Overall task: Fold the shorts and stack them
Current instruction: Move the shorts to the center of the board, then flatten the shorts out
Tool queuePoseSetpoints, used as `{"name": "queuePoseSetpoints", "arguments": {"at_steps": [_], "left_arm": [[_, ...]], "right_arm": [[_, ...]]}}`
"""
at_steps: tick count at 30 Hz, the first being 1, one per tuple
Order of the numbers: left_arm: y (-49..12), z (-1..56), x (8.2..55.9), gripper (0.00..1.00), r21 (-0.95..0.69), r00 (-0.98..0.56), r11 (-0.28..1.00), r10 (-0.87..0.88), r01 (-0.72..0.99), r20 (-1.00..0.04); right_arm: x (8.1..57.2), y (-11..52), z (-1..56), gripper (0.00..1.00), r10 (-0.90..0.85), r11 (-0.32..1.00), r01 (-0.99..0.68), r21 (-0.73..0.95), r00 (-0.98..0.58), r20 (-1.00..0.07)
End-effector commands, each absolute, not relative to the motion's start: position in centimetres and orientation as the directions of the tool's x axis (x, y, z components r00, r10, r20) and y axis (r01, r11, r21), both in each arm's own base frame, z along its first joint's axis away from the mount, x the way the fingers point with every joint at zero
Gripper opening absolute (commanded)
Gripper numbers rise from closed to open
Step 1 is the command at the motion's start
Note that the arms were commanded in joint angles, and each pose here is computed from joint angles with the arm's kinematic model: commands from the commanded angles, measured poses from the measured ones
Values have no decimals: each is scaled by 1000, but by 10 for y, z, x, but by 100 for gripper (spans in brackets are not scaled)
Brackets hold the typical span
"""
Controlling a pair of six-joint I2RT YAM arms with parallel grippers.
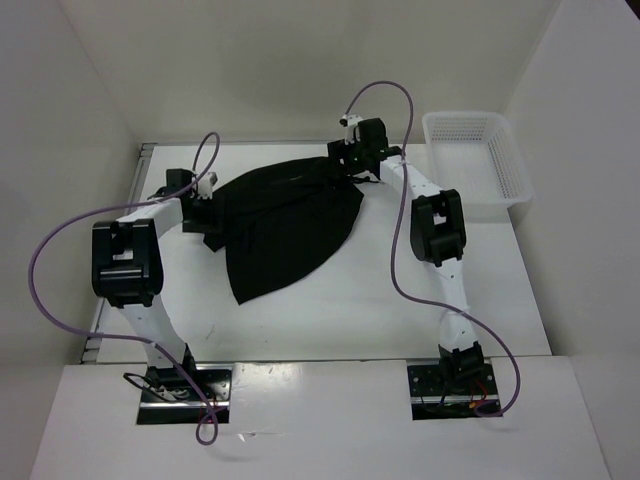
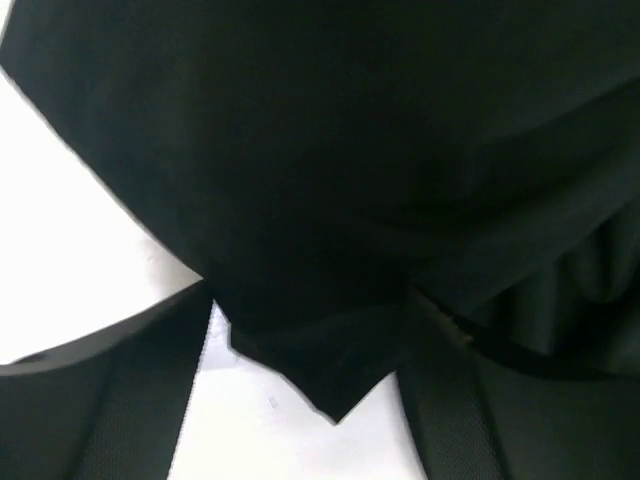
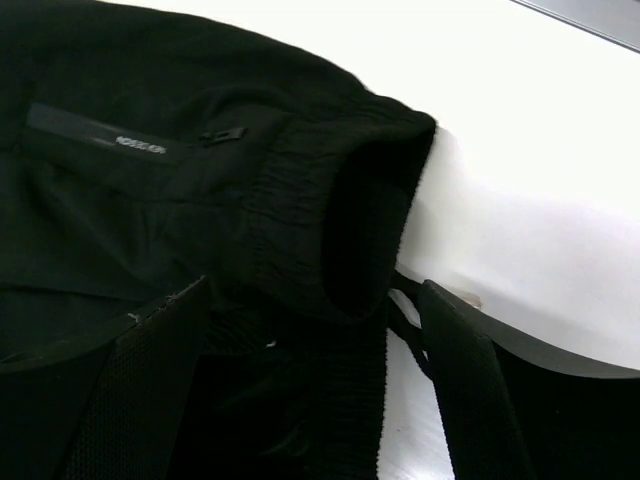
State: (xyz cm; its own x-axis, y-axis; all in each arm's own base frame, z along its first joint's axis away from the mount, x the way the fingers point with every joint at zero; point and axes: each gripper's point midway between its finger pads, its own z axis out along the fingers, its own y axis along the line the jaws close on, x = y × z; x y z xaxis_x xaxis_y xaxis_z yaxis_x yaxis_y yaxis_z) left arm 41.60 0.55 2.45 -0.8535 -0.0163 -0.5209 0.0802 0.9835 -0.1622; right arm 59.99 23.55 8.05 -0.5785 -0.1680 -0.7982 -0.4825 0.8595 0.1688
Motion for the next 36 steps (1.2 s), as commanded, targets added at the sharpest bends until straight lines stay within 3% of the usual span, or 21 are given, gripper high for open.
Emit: {"name": "queuePoseSetpoints", "arguments": {"at_steps": [1, 4, 5, 8, 9, 11, 12, 18, 23, 25, 29, 33, 36], "left_arm": [[0, 29, 429, 79, -203, -838, 973, -21, 108, -545], [1, 21, 427, 75, -198, -845, 975, -21, 101, -534], [1, 17, 426, 65, -200, -850, 975, -22, 99, -526], [-5, 22, 430, 42, -232, -843, 965, -22, 123, -538], [-5, 19, 431, 27, -232, -843, 965, -22, 123, -538], [-4, 28, 441, 13, -225, -827, 966, -20, 129, -562], [-2, 28, 441, 1, -215, -827, 969, -20, 123, -561], [16, 56, 464, 0, -127, -780, 988, -13, 86, -626], [37, 124, 501, 0, -52, -684, 998, -9, 42, -730], [60, 153, 518, 0, -42, -641, 999, -29, 5, -767], [85, 283, 561, 0, 2, -402, 1000, -5, -15, -915], [77, 373, 558, 0, 20, -252, 1000, 25, 22, -968], [75, 411, 538, 0, 26, -197, 999, 33, 37, -980]], "right_arm": [[606, 263, 129, 88, -168, 807, -570, 153, -470, -866], [603, 270, 123, 86, -167, 799, -578, 168, -482, -860], [600, 276, 123, 84, -172, 792, -586, 168, -480, -860], [604, 271, 114, 66, -176, 816, -558, 152, -490, -854], [603, 273, 108, 55, -183, 822, -551, 144, -495, -849], [604, 271, 105, 46, -176, 832, -536, 144, -500, -848], [606, 269, 105, 34, -176, 839, -527, 137, -500, -848], [609, 263, 102, 0, -175, 859, -499, 117, -500, -848], [626, 265, 153, 0, -154, 864, -498, 75, -403, -902], [638, 267, 215, 0, -123, 864, -502, 38, -283, -951], [638, 248, 369, 0, -41, 881, -472, -38, 5, -999], [601, 222, 484, 0, 19, 893, -442, -81, 216, -976], [577, 216, 503, 0, 5, 889, -449, -89, 204, -979]]}}
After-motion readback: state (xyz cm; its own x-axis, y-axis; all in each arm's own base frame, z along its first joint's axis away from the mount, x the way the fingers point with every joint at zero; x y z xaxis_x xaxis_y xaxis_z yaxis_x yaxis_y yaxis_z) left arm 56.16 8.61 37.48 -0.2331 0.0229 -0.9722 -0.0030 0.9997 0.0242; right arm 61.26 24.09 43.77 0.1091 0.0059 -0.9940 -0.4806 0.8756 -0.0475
